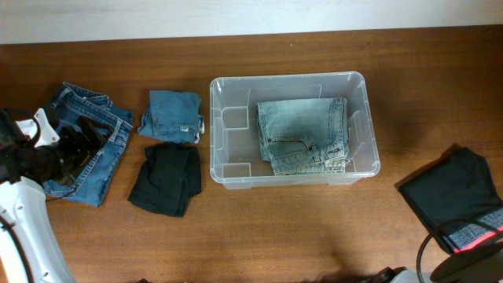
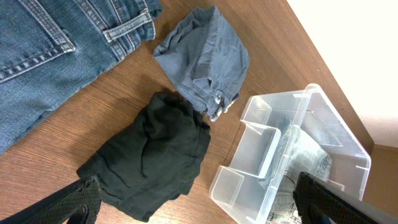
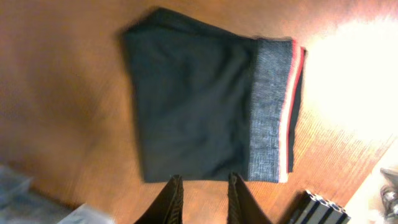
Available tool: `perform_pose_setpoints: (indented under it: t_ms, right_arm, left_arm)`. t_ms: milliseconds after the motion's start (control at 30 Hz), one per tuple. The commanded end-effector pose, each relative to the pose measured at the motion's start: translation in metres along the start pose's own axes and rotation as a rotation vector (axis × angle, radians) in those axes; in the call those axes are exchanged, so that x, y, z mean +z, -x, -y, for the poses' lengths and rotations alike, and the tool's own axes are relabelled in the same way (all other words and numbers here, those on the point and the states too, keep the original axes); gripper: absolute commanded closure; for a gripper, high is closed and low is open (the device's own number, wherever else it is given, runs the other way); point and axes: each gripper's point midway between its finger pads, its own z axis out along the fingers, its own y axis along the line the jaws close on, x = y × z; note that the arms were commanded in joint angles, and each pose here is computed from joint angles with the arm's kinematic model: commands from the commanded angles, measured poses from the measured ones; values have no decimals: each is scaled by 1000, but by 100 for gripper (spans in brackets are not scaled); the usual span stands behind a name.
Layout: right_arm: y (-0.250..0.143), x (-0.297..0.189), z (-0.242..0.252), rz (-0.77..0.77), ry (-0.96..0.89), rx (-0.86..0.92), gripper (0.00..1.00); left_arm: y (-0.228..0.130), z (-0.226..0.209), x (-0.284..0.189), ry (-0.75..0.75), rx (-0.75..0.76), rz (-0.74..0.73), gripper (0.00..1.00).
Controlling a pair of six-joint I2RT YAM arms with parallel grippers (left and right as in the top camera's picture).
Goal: Pack container
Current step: 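Move the right gripper to the black garment with red trim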
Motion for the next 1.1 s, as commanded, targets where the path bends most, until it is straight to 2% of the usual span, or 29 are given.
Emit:
perform_pose_setpoints:
  t_ms: [0, 67, 100, 233, 300, 367, 700, 1067]
  right_arm:
    - [-19, 38, 31, -71, -53, 103, 79]
    - [-26, 54, 47, -84, -94, 129, 67]
    - [-32, 64, 56, -93, -110, 146, 52]
    - [-49, 85, 75, -125, -128, 211, 38]
    - [-55, 91, 82, -136, -134, 232, 25]
    - [-58, 93, 86, -142, -137, 244, 17]
    - [-59, 108, 89, -112, -130, 256, 0]
    - [-69, 136, 68, -104, 16, 230, 1]
  left_arm:
    - [-2, -1, 2, -1, 16, -9, 1]
    - [-2, -1, 2, -1, 16, -9, 1]
    - [-2, -1, 2, -1, 16, -9, 1]
    - [-2, -1, 2, -1, 16, -9, 1]
    - [-2, -1, 2, -1, 16, -9, 1]
    - [-2, -1, 2, -1, 16, -9, 1]
    - [-2, -1, 2, -1, 16, -9, 1]
    - [-2, -1, 2, -1, 16, -9, 1]
